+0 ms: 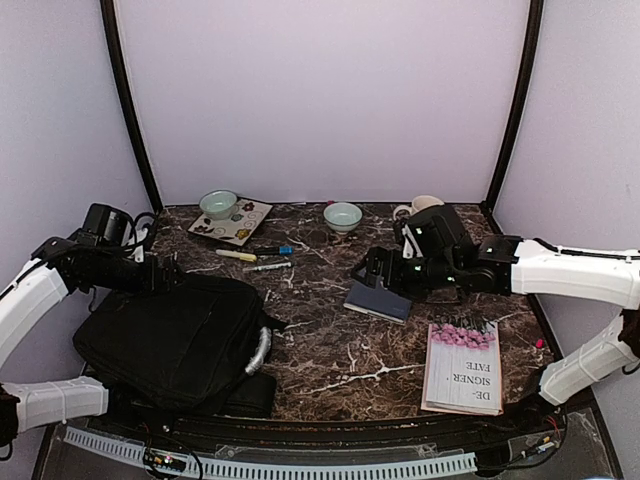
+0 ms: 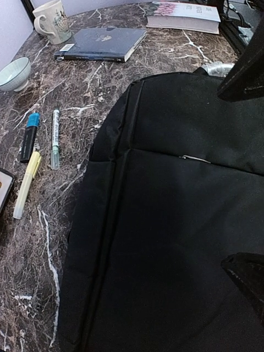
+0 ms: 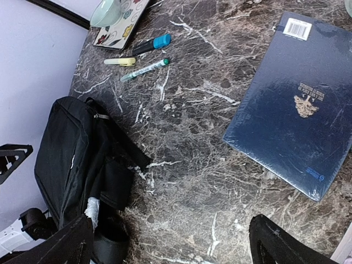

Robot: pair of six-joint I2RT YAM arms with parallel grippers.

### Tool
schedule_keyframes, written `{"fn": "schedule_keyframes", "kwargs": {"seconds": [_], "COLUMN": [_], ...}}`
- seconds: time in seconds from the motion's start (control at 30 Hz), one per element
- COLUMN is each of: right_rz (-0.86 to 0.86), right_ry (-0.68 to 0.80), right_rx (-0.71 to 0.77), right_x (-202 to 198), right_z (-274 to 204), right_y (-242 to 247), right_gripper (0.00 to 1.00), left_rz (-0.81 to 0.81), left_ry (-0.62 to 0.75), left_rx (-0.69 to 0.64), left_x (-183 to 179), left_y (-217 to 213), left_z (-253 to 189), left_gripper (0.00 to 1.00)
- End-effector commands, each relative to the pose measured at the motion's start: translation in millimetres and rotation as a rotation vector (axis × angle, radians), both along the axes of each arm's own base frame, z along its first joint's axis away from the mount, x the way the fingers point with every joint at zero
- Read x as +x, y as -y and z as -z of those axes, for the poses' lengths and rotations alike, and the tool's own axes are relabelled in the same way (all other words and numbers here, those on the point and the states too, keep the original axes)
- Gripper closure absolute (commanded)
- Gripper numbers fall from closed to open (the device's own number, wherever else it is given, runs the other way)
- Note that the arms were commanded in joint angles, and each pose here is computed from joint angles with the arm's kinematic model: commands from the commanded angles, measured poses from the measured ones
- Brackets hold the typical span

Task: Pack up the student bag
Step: Pick up the student bag from the center of the board.

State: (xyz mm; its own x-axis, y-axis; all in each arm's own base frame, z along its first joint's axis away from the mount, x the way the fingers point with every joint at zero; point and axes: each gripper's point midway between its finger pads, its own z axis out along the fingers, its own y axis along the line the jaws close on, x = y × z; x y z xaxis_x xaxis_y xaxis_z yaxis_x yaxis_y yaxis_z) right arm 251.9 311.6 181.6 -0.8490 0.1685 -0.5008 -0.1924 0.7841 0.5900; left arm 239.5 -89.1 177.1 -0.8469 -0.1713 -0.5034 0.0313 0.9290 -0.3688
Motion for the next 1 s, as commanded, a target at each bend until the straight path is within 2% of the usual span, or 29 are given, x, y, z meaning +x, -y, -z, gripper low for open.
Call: {"fn": "schedule_keyframes", "kwargs": {"seconds": [0.0, 0.17, 0.3, 0.43, 0.6, 0.97], "right_rz": [0.075, 0.103, 0.147, 0.192, 0.193, 0.182], "right_ry": [-0.001, -0.041, -0.057, -0.081, -0.088, -0.087], "right_rx": [-0.055, -0.16, -0.214, -0.237, -0.215, -0.171], "right_x": [7, 10, 9, -2, -26, -61], "right_z": [0, 9, 11, 15, 12, 1], "right_y": [9, 14, 19, 25, 18, 0], "right_gripper": [0.01, 0.01, 0.01, 0.01, 0.01, 0.05], "left_rz": [0.056, 0.129, 0.135, 0.173, 0.275, 0.39], "left_ry": [-0.041, -0.039, -0.026, -0.058, -0.116, -0.239], "left_rx": [0.035, 0.034, -0.005, -0.013, -0.03, 0.033], "left_x": [-13, -20, -18, -18, -33, -75], "left_y": [4, 19, 30, 42, 66, 97], "left_z": [8, 3, -29, -41, -36, 0], "left_gripper": [0.02, 0.02, 0.03, 0.07, 0.12, 0.24]}}
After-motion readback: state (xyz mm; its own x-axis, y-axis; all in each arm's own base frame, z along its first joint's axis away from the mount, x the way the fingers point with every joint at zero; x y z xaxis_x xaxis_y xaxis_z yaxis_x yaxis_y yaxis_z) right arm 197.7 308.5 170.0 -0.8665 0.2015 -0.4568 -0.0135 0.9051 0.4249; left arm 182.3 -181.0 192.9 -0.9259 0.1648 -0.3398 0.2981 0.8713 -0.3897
